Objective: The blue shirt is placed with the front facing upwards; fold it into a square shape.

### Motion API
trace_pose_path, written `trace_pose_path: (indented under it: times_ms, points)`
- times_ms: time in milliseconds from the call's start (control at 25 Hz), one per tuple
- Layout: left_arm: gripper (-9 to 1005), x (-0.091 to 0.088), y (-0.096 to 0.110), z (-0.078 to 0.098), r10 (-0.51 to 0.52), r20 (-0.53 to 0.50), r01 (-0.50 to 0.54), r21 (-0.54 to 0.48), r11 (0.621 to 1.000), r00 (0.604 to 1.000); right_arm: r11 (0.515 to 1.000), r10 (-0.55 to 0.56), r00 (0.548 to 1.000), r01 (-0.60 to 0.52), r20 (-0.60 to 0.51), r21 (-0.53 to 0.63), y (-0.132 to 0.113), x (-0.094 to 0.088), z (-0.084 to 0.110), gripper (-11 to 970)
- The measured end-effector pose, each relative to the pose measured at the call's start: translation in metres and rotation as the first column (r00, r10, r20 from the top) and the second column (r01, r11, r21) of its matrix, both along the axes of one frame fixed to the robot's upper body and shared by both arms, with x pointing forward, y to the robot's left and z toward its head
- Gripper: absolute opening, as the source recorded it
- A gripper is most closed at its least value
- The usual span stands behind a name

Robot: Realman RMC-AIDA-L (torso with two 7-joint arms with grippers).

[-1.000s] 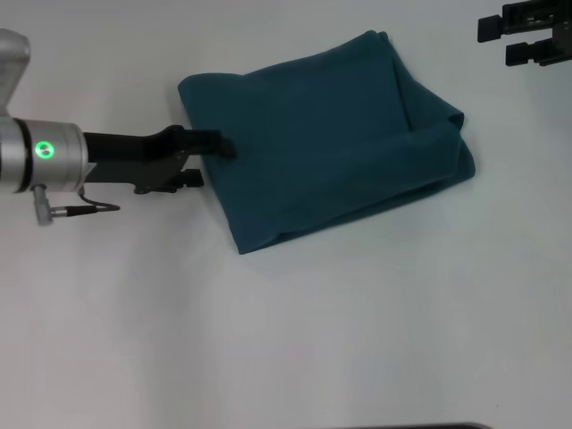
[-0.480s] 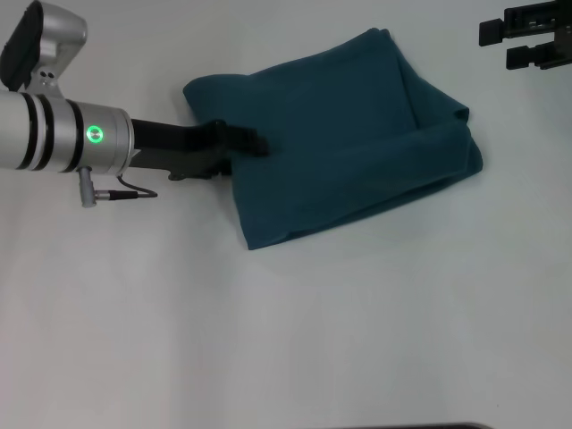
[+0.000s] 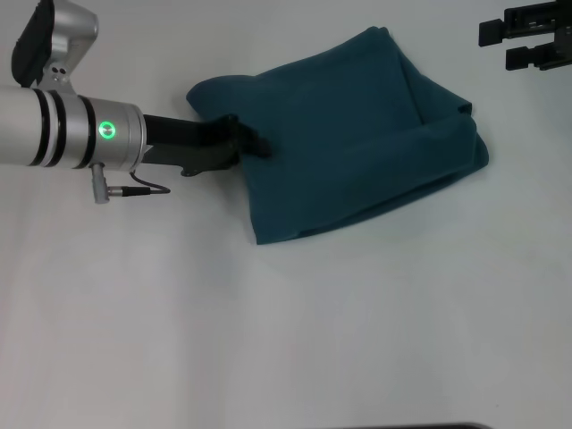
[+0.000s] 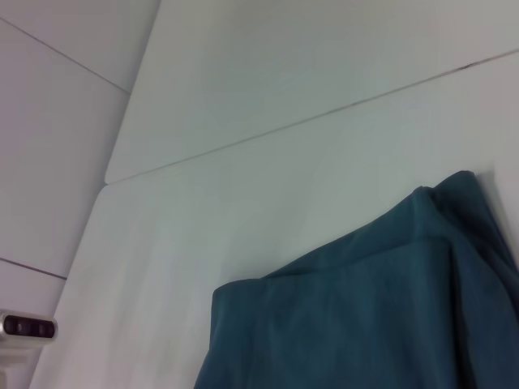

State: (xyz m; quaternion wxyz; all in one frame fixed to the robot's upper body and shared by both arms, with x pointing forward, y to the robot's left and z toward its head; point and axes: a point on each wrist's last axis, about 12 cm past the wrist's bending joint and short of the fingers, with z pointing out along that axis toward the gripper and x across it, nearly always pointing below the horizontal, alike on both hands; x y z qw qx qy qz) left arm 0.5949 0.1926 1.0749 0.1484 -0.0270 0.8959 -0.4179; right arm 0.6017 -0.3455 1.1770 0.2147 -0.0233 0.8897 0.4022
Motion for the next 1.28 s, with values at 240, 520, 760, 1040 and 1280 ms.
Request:
trace_pose_path:
  times_ms: [240, 520, 760, 1040, 1280]
  points:
    - [226, -0.004, -0.007, 0.002, -0.041, 0.002, 0.041, -0.033, 0.999, 0.999, 1.000, -0.002, 1.000, 0.002, 0.001, -0.001, 0.000, 0.000, -0.001, 867]
    - [144, -0.027, -0.017, 0.007, -0.218, -0.013, 0.213, -0.150, 0.965, 0.976, 1.000, -0.005, 1.000, 0.005, -0.001, -0.003, -0.002, -0.001, -0.003, 867]
    - [134, -0.058, 0.003, -0.003, -0.266, -0.083, 0.244, -0.209, 0.947, 0.960, 1.000, -0.010, 1.000, 0.010, -0.006, -0.002, -0.003, -0.003, -0.005, 867]
    - [129, -0.059, 0.057, -0.002, -0.188, -0.110, 0.174, -0.124, 0.977, 0.976, 1.000, -0.015, 1.000, 0.015, -0.006, -0.008, -0.004, -0.003, -0.006, 867]
    - [125, -0.038, 0.087, 0.016, -0.164, -0.077, 0.163, -0.014, 0.986, 0.983, 1.000, -0.001, 1.000, 0.001, -0.005, -0.011, 0.000, -0.003, -0.008, 867]
